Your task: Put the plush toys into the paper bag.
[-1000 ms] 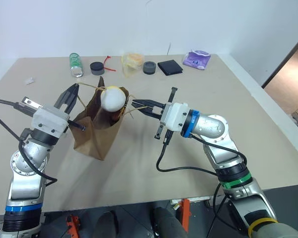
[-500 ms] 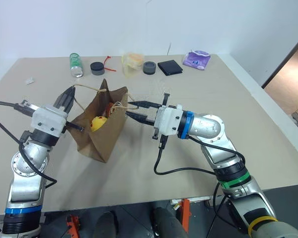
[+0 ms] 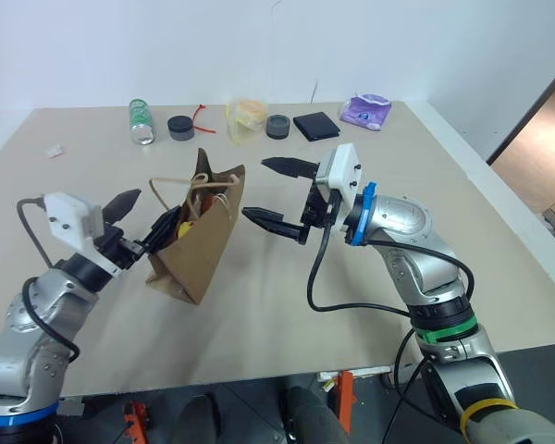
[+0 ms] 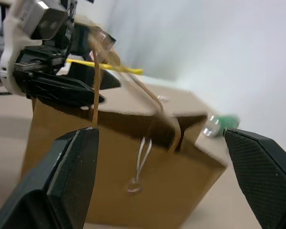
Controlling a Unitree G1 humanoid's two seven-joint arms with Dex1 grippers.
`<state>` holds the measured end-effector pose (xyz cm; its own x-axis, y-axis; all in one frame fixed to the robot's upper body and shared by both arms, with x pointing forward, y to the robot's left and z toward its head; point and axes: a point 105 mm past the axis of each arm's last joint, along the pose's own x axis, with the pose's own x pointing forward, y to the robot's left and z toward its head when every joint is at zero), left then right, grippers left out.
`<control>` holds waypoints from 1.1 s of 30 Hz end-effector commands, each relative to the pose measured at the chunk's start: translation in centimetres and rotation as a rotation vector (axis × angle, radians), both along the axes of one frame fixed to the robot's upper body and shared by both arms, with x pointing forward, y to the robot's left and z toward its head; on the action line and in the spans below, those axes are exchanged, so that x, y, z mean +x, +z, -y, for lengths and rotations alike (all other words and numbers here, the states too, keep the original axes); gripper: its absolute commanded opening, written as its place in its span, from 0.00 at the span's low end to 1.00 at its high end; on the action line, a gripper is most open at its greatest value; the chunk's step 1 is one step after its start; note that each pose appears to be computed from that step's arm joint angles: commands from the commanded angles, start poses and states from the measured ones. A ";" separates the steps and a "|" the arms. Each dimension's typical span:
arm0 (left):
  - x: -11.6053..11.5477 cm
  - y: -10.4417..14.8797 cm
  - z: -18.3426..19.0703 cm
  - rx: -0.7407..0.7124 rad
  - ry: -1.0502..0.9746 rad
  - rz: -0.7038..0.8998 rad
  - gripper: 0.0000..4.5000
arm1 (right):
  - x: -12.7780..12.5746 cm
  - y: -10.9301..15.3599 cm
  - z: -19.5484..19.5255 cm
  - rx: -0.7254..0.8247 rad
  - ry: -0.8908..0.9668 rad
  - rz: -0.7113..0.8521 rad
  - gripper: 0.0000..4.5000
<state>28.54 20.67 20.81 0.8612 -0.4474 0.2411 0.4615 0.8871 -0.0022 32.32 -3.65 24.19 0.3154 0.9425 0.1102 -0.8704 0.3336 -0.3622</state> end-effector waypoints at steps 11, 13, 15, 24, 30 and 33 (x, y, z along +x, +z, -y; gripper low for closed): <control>-3.7 2.0 -2.1 -0.075 -0.106 -0.085 1.00 | -2.1 -4.5 -3.8 -0.074 0.137 -0.257 0.02; -4.2 2.1 -1.9 -0.075 -0.140 -0.100 1.00 | -2.1 -4.6 -4.7 -0.075 0.155 -0.268 0.02; -4.8 1.7 -1.1 -0.071 -0.194 -0.130 1.00 | -2.1 -4.7 -5.5 -0.077 0.171 -0.276 0.02; -4.5 -1.7 0.0 0.106 -0.144 -0.196 1.00 | -1.4 -4.5 -9.0 -0.089 0.209 -0.268 0.02; -4.0 -3.0 1.0 0.126 -0.144 -0.203 1.00 | -1.2 -3.8 -11.1 -0.070 0.239 -0.251 0.02; -3.8 -3.5 1.4 0.137 -0.132 -0.202 1.00 | -1.3 -3.6 -11.5 -0.065 0.249 -0.244 0.02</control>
